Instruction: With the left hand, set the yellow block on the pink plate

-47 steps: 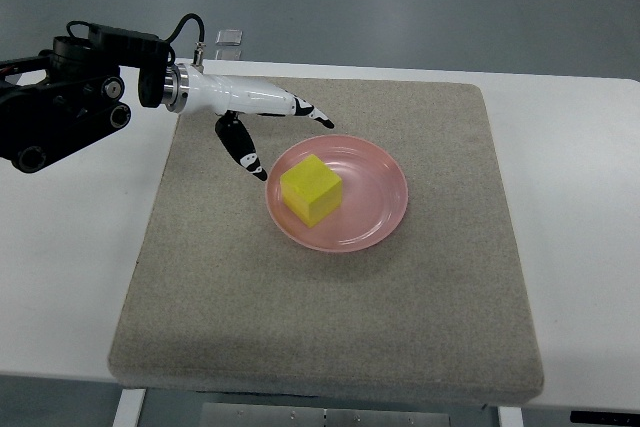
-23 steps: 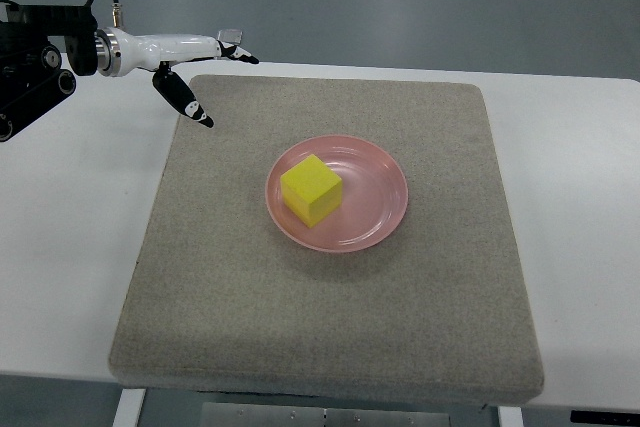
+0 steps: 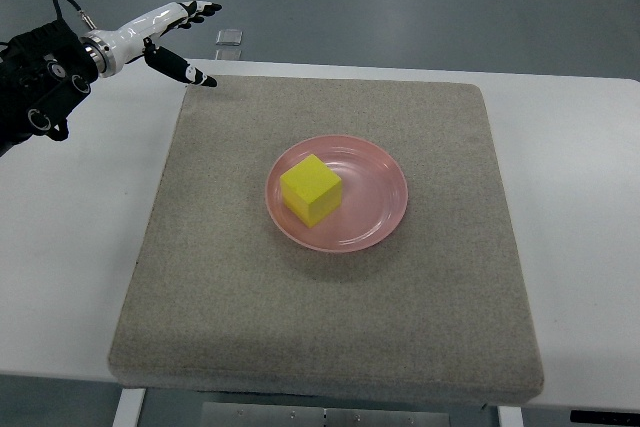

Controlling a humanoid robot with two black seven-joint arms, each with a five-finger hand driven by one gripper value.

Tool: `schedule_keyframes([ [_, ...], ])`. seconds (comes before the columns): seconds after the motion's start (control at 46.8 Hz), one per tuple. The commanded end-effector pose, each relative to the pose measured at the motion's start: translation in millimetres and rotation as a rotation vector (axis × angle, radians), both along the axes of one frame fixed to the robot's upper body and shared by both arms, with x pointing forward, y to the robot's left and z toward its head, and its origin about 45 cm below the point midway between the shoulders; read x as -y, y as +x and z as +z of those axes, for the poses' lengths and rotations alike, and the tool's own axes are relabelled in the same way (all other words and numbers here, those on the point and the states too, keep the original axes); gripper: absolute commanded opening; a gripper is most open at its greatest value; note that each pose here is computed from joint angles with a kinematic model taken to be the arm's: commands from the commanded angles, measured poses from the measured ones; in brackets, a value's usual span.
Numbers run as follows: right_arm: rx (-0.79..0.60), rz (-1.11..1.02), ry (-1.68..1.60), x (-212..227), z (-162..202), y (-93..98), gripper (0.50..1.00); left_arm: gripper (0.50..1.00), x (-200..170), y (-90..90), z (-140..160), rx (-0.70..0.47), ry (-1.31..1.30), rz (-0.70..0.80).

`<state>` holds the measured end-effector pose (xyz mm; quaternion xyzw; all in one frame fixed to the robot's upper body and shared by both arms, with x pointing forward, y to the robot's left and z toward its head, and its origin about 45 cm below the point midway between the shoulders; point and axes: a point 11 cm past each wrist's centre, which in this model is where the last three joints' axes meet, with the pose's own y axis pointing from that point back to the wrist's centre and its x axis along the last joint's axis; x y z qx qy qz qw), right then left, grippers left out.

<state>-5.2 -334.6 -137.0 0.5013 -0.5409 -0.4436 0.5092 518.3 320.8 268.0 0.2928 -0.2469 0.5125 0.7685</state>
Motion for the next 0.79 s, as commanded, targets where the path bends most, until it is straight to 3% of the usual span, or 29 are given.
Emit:
schedule_keyframes([
  [0.0, 0.0, 0.0, 0.0, 0, 0, 0.0, 0.924, 0.979, -2, 1.8, -4, -0.022, -0.096, 0.071],
  [0.256, 0.0, 0.0, 0.0, 0, 0, 0.0, 0.924, 0.984, -9, 6.3, 0, -0.039, -0.504, 0.256],
  [0.427, 0.0, 0.0, 0.0, 0, 0, 0.0, 0.924, 0.984, -1, -1.2, -15, -0.107, -0.659, 0.205],
  [0.769, 0.0, 0.0, 0.0, 0, 0, 0.0, 0.924, 0.986, -10, 1.5, -1, -0.062, -0.919, 0.251],
])
